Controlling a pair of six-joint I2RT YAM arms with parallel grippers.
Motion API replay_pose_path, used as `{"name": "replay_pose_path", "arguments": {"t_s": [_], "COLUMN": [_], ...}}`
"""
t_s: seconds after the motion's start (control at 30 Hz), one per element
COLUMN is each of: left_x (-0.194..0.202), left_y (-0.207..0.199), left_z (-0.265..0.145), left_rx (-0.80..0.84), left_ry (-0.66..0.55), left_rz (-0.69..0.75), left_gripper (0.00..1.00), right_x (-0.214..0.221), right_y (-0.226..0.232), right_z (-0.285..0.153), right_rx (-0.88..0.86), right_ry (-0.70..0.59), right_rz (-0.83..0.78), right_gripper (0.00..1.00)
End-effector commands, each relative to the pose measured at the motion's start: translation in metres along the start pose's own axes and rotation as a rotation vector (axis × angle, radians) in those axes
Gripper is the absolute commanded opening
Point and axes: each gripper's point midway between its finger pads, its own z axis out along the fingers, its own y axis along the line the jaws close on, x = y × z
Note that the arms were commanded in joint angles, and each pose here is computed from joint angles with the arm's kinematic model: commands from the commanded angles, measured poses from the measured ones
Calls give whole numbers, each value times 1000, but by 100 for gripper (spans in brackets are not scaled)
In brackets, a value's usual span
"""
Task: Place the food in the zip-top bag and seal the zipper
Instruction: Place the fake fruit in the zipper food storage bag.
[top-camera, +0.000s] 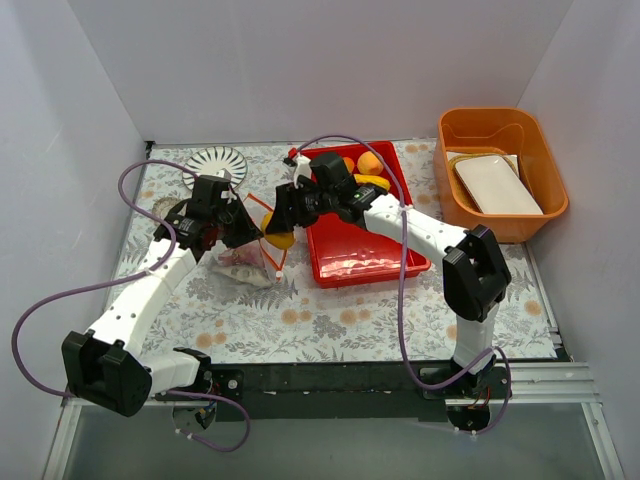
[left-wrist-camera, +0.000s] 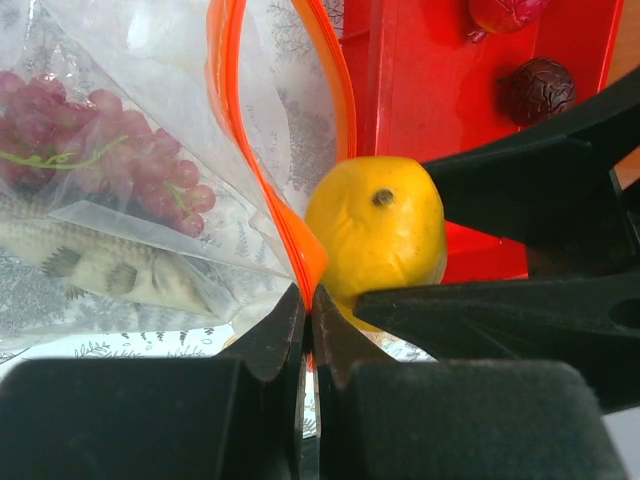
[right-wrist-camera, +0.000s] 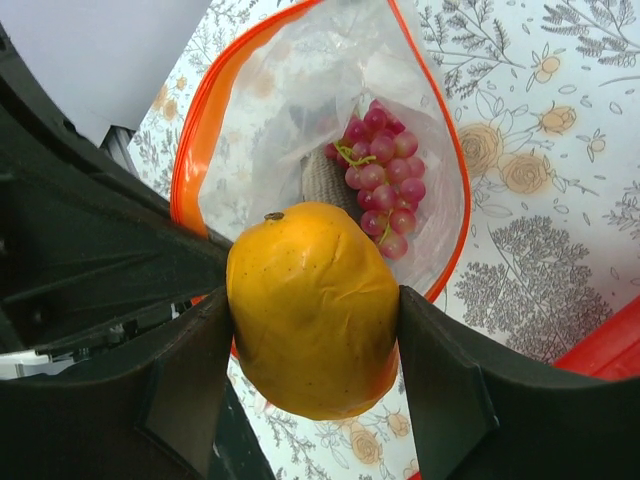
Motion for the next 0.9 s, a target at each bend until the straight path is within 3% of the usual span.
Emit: {"name": "replay_pose_path", "arguments": {"t_s": [0.0,0.17,0.4,0.6,0.87], "left_x": [-18,-23,-25,-30,-36], "left_y": [-18,-23,-17,-10,-5], "left_z": [-21,-27,-29,-32,-36], "left_rx": [65,76,49,4,-26], "left_ry": [-71,-89,-109,-136,-175], "left_rz": [7,4,-4,-15,-22], "left_gripper": [0,0,0,0,0], "right_x": [-14,-4,1,-18,-42], "right_y": [11,9,9,5,-8], "right_z": [9,22,21,0,-34], "right_rx": [-26,-17,0,99,263], "right_ry": [-6,53,70,-16,-142], "right_rz": [-34,-31,-50,-100,-146], "right_gripper": [30,32,55,82,89]}}
